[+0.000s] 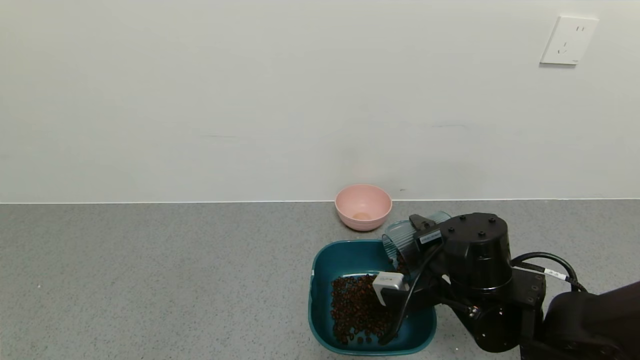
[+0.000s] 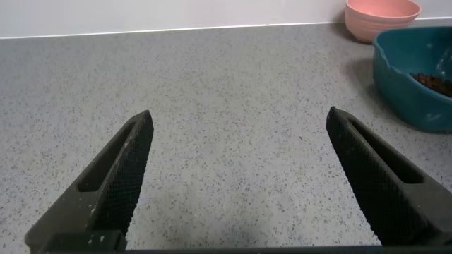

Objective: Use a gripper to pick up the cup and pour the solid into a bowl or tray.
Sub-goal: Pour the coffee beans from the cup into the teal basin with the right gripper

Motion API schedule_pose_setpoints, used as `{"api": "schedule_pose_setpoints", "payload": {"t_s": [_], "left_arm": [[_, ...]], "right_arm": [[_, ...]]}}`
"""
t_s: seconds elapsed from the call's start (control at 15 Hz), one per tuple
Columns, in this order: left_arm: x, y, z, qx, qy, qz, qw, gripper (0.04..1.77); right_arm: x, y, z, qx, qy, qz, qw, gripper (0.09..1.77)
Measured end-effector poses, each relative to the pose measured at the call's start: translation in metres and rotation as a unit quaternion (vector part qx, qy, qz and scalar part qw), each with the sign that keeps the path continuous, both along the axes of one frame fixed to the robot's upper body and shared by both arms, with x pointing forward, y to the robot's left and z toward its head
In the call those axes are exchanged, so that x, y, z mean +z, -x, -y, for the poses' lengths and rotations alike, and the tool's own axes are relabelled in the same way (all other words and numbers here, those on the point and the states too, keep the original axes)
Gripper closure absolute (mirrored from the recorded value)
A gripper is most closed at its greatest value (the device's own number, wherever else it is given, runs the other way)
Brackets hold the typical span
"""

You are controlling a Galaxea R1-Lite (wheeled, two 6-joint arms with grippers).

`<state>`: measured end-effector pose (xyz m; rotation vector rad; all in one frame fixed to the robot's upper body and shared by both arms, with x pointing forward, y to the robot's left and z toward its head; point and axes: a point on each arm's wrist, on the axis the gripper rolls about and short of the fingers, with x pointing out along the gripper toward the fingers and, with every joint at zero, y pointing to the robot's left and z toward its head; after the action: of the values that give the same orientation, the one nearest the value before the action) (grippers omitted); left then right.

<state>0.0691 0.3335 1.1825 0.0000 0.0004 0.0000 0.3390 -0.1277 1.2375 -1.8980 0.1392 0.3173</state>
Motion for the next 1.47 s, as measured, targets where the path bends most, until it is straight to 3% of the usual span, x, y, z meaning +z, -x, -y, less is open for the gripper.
{"api": "schedule_pose_setpoints", "payload": {"t_s": [1.47], "left_arm": [[0.0000, 0.0000, 0.0000, 0.000, 0.000, 0.000, 1.0000, 0.05]], "right_arm": [[-0.0048, 0.0022, 0.0007, 0.001, 0.005, -0.007, 1.000, 0.50]]}}
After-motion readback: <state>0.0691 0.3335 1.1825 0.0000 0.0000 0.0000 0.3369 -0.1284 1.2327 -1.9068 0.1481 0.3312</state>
